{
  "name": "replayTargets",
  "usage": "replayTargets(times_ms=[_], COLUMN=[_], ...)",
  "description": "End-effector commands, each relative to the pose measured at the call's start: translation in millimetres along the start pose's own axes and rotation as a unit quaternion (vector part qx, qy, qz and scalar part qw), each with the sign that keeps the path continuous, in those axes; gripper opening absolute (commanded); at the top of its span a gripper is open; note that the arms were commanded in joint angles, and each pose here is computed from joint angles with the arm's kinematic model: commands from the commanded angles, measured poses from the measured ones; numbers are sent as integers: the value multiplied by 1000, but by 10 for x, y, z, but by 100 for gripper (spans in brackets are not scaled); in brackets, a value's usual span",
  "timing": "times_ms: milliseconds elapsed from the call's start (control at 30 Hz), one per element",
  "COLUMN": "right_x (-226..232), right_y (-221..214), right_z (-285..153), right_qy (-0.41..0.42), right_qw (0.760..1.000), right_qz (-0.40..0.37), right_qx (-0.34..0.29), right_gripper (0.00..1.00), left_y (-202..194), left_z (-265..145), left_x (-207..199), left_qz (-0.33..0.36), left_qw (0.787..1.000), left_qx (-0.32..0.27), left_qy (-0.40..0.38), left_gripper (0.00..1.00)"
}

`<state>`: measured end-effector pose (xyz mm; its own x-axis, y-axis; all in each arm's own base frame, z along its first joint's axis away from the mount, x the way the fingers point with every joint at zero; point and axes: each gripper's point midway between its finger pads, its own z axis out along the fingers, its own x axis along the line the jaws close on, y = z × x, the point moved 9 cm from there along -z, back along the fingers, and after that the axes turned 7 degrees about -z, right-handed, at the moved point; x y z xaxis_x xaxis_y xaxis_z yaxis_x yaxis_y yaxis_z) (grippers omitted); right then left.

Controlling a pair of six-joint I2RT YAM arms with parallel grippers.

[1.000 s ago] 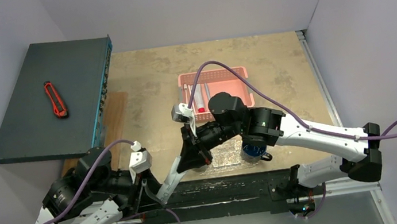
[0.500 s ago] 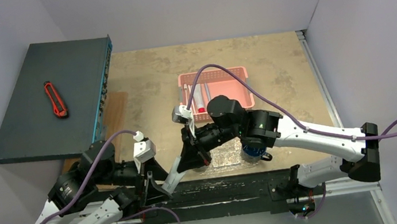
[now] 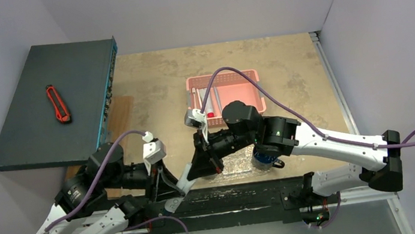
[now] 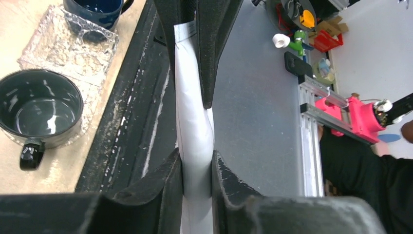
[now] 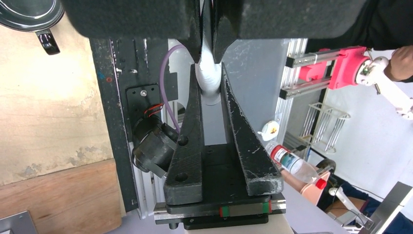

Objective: Prepare toiletry sets of a toothbrush and toothpaste on the tray

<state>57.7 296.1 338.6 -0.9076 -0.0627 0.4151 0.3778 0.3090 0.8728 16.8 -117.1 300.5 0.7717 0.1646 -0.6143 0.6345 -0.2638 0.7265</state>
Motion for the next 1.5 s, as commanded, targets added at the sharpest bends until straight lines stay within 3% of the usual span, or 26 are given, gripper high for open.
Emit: replayTargets(times_ms=[0, 67, 133, 400, 600, 867, 1000, 1300, 1467], right_x=[67, 56, 42, 16, -61, -175, -253, -366, -414], right_y=[136, 127, 124, 165, 154, 143, 140, 64, -21], right_z=[-68, -80, -100, -272, -467, -670, -758, -801, -781], right_qy=[2, -8, -24, -110, -222, -354, -424, -501, -517], right_qw=[999, 999, 999, 994, 975, 934, 902, 857, 844], right_qz=[-23, -22, -21, -14, 8, 32, 40, 59, 70], right_qx=[-40, -36, -35, -17, 10, 39, 63, 106, 125], right_gripper=[0, 0, 0, 0, 0, 0, 0, 0, 0], left_y=[77, 79, 87, 134, 161, 160, 143, 57, 16], left_z=[-13, -35, -60, -169, -241, -296, -321, -325, -345], left_x=[-54, -57, -59, 17, 110, 213, 254, 335, 361], left_qz=[20, 21, 23, 25, 23, 20, 15, 6, 3], left_qw=[1000, 1000, 999, 992, 978, 961, 953, 944, 939], left_qx=[-20, -23, -30, -69, -112, -148, -169, -193, -205], left_qy=[-12, -3, 10, 105, 176, 233, 253, 267, 275], left_gripper=[35, 51, 60, 72, 94, 95, 96, 97, 97])
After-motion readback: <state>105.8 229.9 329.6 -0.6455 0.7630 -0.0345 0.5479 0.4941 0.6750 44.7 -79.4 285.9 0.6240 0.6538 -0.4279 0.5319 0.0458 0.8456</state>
